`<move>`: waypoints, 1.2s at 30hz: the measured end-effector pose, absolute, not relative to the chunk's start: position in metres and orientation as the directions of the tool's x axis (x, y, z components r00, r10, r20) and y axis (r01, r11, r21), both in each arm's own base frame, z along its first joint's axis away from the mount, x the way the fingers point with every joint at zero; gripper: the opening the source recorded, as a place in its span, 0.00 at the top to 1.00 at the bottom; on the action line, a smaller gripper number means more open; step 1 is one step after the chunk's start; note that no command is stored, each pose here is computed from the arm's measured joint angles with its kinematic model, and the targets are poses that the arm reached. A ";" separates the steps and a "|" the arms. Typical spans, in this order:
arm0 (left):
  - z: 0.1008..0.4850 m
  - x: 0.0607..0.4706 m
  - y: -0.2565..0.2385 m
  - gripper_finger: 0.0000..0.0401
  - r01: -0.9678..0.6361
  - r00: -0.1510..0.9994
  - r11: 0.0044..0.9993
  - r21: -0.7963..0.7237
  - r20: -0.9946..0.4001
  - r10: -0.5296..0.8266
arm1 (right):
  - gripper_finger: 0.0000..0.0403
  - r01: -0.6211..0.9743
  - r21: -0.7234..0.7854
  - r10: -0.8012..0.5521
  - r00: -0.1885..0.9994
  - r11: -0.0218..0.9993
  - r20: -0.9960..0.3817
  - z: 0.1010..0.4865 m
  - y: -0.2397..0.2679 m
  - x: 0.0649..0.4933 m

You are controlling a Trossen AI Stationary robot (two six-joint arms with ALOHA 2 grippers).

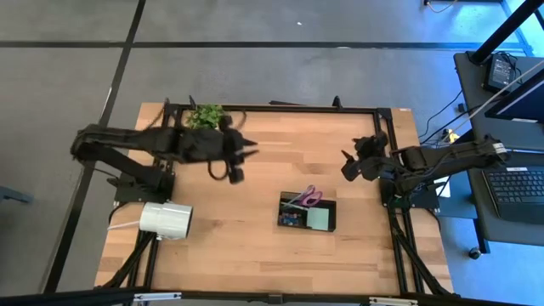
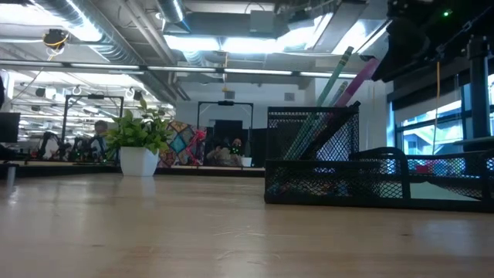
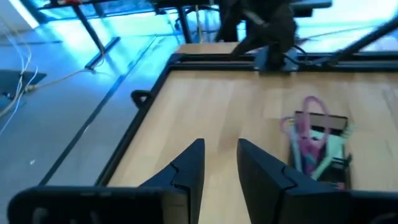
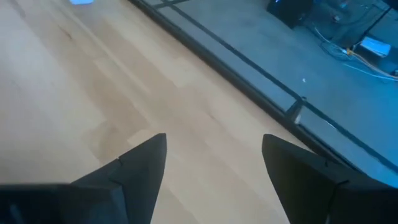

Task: Pick and place office supplies into organizer
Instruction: Return to Home Position

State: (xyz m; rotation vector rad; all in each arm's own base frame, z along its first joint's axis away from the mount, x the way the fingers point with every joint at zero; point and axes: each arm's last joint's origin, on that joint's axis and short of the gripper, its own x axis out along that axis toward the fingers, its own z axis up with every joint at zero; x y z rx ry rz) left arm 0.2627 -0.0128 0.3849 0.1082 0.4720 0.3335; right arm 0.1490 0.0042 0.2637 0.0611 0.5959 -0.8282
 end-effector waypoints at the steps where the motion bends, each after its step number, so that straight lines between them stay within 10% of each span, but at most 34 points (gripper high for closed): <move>1: 0.384 0.256 -0.005 0.78 -0.302 0.838 0.939 0.166 -0.423 0.344 | 0.33 0.713 -0.176 -0.681 0.520 0.679 -0.516 0.265 0.003 0.147; 20: 0.306 0.161 0.058 0.79 -0.519 0.815 0.850 0.089 -0.246 0.524 | 0.33 0.775 -0.228 -0.794 0.502 0.589 -0.343 0.295 -0.024 0.117; 36: 0.297 0.136 0.080 0.78 -0.822 0.476 0.521 0.231 -0.223 0.851 | 0.33 0.800 -0.183 -0.811 0.584 0.572 0.018 0.347 -0.049 0.110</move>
